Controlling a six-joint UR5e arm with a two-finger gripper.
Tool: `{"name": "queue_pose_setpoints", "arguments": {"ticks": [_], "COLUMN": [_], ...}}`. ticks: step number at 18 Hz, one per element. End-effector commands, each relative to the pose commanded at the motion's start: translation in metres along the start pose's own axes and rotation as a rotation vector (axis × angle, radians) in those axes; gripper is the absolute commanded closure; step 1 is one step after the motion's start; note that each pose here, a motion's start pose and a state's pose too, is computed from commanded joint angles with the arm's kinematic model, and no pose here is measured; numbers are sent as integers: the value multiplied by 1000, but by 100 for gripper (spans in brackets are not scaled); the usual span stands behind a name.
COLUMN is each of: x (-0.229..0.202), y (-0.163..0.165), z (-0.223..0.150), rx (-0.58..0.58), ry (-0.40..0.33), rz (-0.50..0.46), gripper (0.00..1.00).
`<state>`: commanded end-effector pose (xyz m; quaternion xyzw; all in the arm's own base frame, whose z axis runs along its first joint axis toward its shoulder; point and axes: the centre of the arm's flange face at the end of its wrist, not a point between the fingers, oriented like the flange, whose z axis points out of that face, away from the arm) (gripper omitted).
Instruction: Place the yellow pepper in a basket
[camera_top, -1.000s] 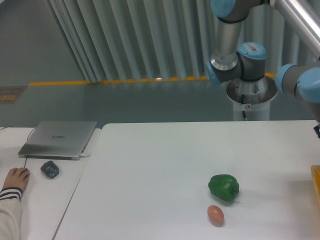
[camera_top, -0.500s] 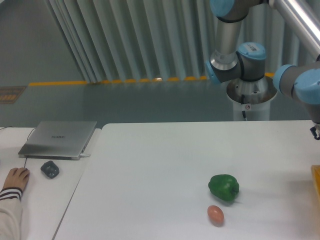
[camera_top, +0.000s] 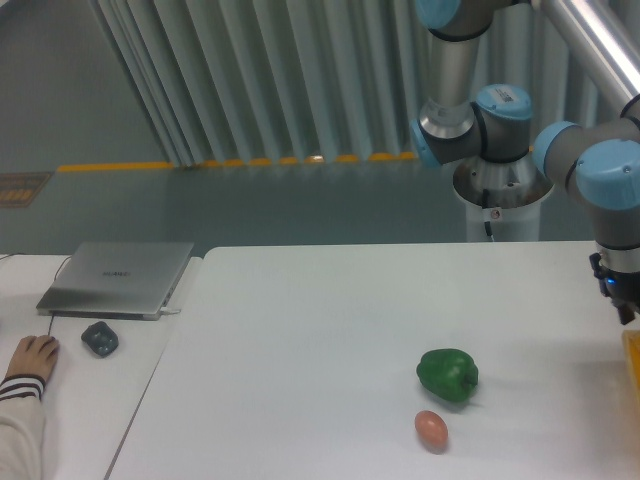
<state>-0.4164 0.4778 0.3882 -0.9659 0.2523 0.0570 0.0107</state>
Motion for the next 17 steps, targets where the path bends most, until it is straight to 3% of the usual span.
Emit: {"name": "queue_pose_setpoints", "arguments": {"ticks": [2,9,11,17], "x": [9,25,33,33], "y": [-4,-5,-14,-12], "z": [-7,-9,-2,-5], "rx": [53,54,113,129], "ry": [32,111,133,135], "rz": [0,0,-15,-39], "gripper": [0,0,0,0]}}
